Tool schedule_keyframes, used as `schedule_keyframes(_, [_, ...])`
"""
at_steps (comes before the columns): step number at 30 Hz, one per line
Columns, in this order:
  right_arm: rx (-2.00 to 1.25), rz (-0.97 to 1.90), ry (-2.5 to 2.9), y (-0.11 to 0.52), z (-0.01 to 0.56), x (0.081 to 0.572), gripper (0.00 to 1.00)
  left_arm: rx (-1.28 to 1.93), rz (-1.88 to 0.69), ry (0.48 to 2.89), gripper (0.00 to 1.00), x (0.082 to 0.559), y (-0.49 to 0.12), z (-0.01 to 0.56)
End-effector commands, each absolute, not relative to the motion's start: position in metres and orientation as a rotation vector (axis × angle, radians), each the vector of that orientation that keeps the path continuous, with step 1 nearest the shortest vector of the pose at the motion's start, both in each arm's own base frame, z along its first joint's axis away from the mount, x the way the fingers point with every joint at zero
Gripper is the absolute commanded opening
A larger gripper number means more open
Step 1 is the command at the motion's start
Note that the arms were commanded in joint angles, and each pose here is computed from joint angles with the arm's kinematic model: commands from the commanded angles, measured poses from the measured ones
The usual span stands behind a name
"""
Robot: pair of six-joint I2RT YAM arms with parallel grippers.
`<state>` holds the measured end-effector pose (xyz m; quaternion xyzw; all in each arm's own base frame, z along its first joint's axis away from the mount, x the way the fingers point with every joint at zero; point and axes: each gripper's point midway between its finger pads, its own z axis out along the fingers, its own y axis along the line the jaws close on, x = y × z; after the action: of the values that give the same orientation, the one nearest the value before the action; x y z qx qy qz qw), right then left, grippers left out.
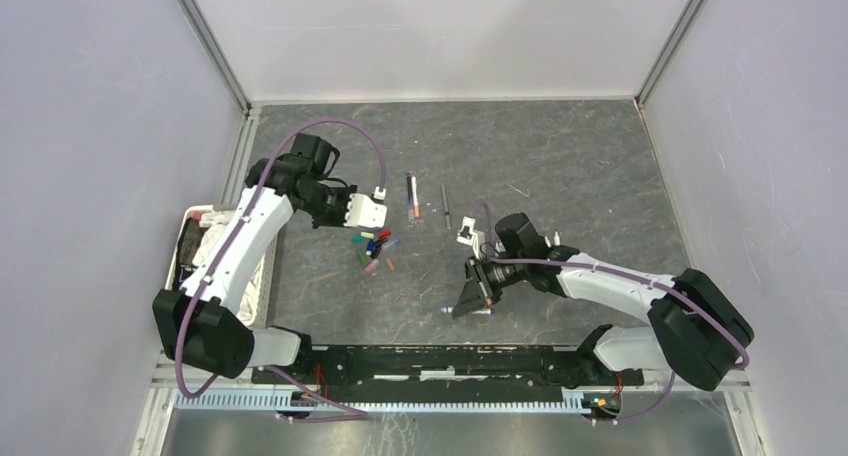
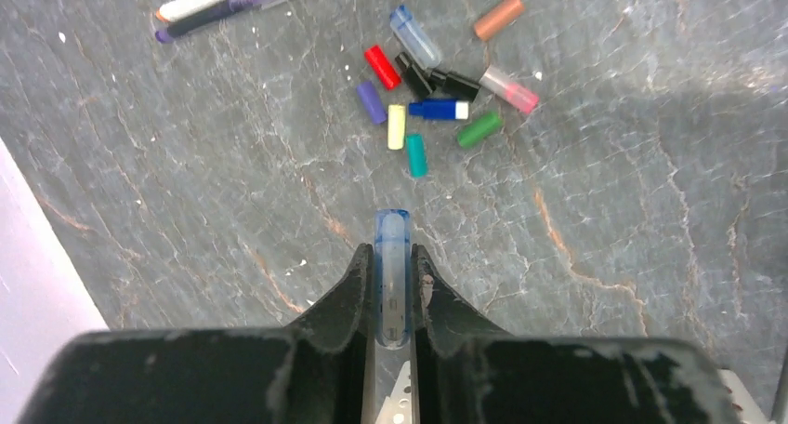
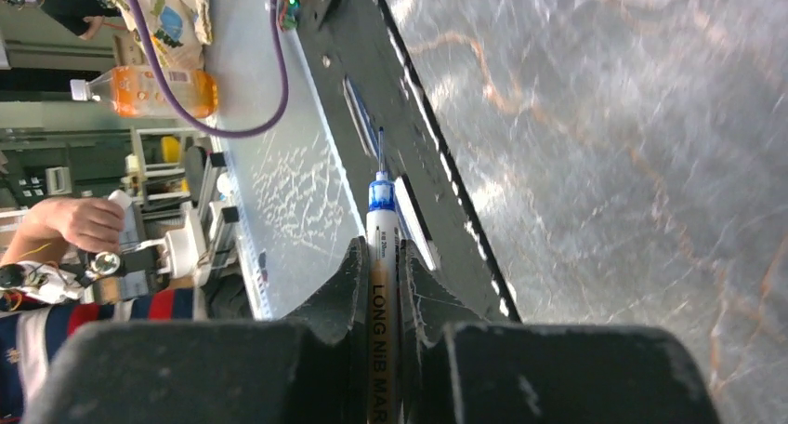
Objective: Open the pen caps
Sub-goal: Place the pen cap at the center of the board.
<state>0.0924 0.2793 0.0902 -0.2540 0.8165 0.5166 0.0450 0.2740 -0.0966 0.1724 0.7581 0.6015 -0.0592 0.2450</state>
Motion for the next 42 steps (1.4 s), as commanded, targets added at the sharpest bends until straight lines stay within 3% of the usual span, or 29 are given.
schedule_keyframes(1, [-0.827,1.501,2.341,0.291,0.116,0.120,0.00,1.961,-0.272,1.658,0.02,0.263,-0.117,0.177])
schedule_keyframes(7, [-0.601,0.960,2.303,0.261,0.115,0.196,0.00,1.785,-0.399,1.836,0.02,0.277,-0.131,0.138])
schedule_keyframes(11, [-0.376,0.617,2.166,0.217,0.127,0.239,0.00,1.589,-0.403,1.946,0.17,0.311,-0.142,0.125])
schedule_keyframes(13, [-0.271,0.515,2.104,0.197,0.128,0.250,0.00,1.523,-0.385,1.998,0.18,0.328,-0.149,0.117])
schedule_keyframes(23, [-0.058,0.305,2.111,0.157,0.098,0.260,0.00,1.511,-0.377,2.133,0.23,0.368,-0.164,0.049])
schedule_keyframes(31, [-0.016,0.203,2.157,0.145,0.084,0.265,0.00,1.576,-0.375,2.152,0.23,0.362,-0.173,0.023])
schedule_keyframes(36, [-0.053,0.207,2.206,0.155,0.072,0.267,0.00,1.606,-0.346,2.111,0.42,0.361,-0.172,0.028])
schedule_keyframes(42, [-0.104,0.237,2.195,0.172,0.080,0.281,0.00,1.573,-0.314,2.043,0.63,0.370,-0.175,0.082])
